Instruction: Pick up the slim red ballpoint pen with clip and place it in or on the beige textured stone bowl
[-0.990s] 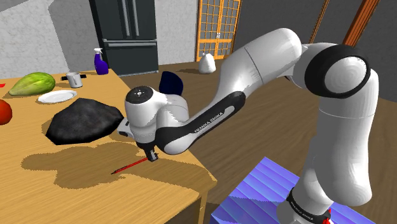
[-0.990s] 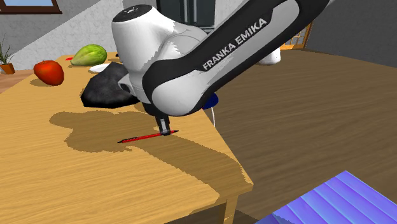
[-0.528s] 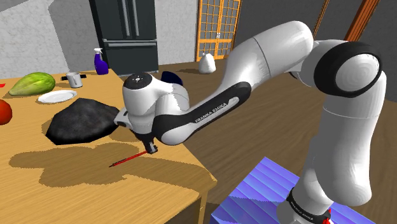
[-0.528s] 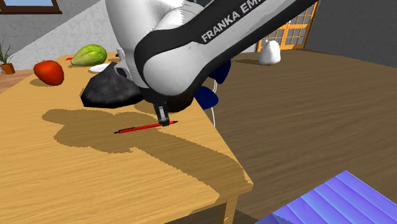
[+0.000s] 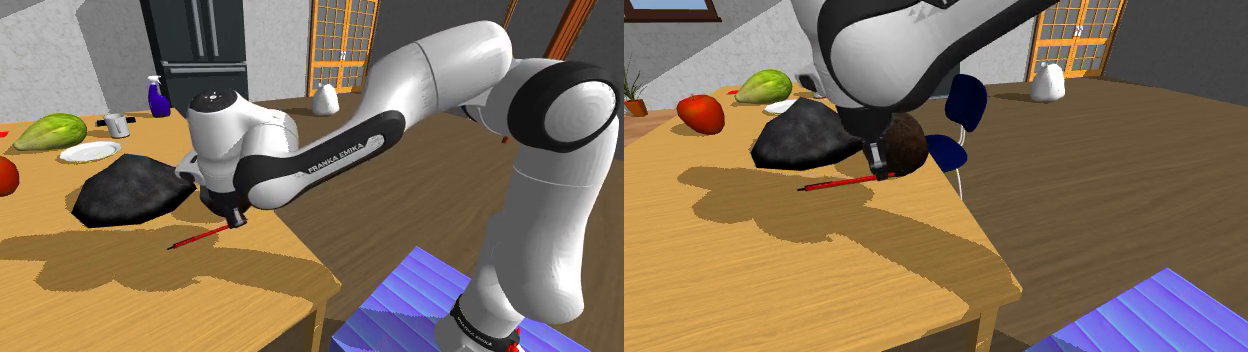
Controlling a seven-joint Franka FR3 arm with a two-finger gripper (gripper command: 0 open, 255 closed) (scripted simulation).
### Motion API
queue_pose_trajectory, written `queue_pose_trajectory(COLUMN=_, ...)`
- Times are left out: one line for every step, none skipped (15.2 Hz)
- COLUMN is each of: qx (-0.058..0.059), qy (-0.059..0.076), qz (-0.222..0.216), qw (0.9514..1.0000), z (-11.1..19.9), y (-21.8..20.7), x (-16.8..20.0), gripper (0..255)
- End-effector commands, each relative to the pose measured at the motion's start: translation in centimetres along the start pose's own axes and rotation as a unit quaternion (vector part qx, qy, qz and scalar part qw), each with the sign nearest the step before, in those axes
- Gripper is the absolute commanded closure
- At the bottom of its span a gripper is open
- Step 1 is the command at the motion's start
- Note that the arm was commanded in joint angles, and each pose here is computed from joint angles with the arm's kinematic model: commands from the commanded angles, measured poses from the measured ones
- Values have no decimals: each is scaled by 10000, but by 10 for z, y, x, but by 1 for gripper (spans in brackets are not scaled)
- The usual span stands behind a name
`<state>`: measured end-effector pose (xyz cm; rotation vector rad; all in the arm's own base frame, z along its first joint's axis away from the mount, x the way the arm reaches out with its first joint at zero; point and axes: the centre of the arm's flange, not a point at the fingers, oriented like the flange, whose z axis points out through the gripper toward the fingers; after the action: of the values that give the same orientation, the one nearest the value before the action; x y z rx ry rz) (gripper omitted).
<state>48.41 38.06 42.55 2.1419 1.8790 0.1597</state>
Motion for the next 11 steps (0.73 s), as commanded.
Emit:
queue_pose_trajectory(qx=2, qy=-2, qz=-1, qw=10000, z=-10, y=3, x=-1, gripper=255)
queue_pose_trajectory(qx=2, qy=-2, qz=-1, qw=10000, z=-15, y=4, x=-1, gripper=255)
queue_pose_trajectory(qx=2, qy=-2, qz=-1, qw=10000, z=-20, y=6, x=-2, gripper=255)
queue_pose_trajectory(qx=2, qy=-2, qz=-1, qw=10000, z=-25, y=7, x=-3, gripper=255)
queue_pose_trajectory(qx=2, qy=-2, qz=-1, qw=10000, z=-30, y=9, x=-3, gripper=255)
queue_pose_trajectory(qx=2, qy=-2, qz=-1, qw=10000, z=-35, y=10, x=-4, gripper=255)
queue_pose_trajectory(qx=2, qy=-2, qz=-1, qw=10000, z=-40, y=12, x=-4, gripper=255)
queue_pose_trajectory(qx=2, qy=-2, qz=-1, qw=10000, z=-45, y=14, x=-5, gripper=255)
queue_pose_trajectory(qx=2, qy=-2, qz=-1, qw=10000, z=-50, y=15, x=-5, gripper=255)
queue_pose_trajectory(qx=2, qy=-2, qz=-1, qw=10000, z=-55, y=17, x=-6, gripper=255)
queue_pose_trajectory(qx=2, qy=-2, qz=-1, qw=10000, z=-60, y=18, x=-6, gripper=255)
